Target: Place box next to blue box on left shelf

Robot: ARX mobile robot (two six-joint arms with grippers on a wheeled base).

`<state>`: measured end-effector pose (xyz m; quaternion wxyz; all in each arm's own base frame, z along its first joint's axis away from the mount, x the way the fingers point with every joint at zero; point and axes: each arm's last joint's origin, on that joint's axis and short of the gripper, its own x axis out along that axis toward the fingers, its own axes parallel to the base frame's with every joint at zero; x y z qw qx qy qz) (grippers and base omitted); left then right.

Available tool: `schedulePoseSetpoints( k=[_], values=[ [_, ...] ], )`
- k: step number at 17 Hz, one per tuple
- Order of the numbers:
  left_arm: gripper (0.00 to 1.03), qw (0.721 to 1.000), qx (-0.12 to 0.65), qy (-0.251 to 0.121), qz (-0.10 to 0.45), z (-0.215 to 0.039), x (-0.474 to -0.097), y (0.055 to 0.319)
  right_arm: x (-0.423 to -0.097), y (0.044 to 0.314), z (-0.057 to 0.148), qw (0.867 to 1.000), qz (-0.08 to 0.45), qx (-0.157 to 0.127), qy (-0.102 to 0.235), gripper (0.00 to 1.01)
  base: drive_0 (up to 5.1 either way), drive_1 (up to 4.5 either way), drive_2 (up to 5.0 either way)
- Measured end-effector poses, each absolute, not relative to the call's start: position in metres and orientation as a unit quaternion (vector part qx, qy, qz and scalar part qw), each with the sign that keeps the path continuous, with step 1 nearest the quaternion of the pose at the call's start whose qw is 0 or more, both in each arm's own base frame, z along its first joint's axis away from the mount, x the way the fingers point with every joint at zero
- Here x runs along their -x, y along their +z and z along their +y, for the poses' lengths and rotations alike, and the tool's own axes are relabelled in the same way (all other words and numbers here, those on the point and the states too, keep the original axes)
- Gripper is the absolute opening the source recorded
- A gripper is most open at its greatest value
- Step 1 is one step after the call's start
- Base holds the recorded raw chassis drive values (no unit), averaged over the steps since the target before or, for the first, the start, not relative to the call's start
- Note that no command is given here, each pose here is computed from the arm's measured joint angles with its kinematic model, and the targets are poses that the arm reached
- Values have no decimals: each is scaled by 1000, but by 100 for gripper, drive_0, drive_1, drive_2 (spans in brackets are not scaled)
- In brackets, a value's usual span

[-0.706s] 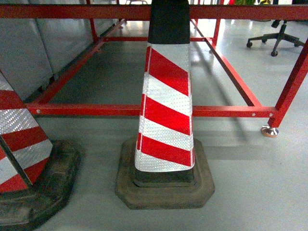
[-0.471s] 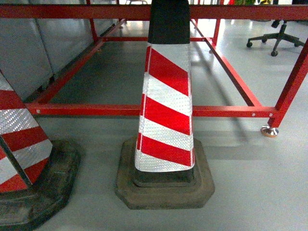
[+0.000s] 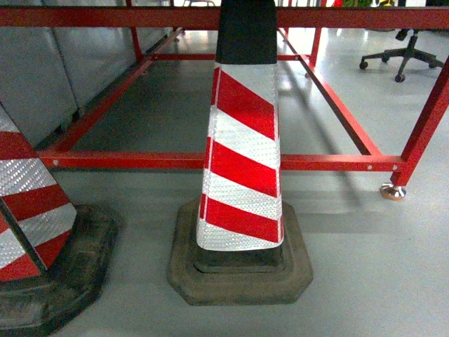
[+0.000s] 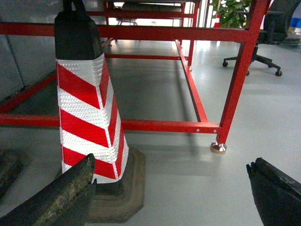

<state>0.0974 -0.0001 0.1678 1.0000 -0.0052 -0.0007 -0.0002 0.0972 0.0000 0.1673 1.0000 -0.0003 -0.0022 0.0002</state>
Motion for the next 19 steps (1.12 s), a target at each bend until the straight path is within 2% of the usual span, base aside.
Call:
schedulePoseSetpoints(
  k=[19],
  values=[
    [98, 1000, 0, 0, 0, 0, -97, 168, -97, 167, 0, 1000, -1, 0, 0, 98, 0, 0, 0]
  ],
)
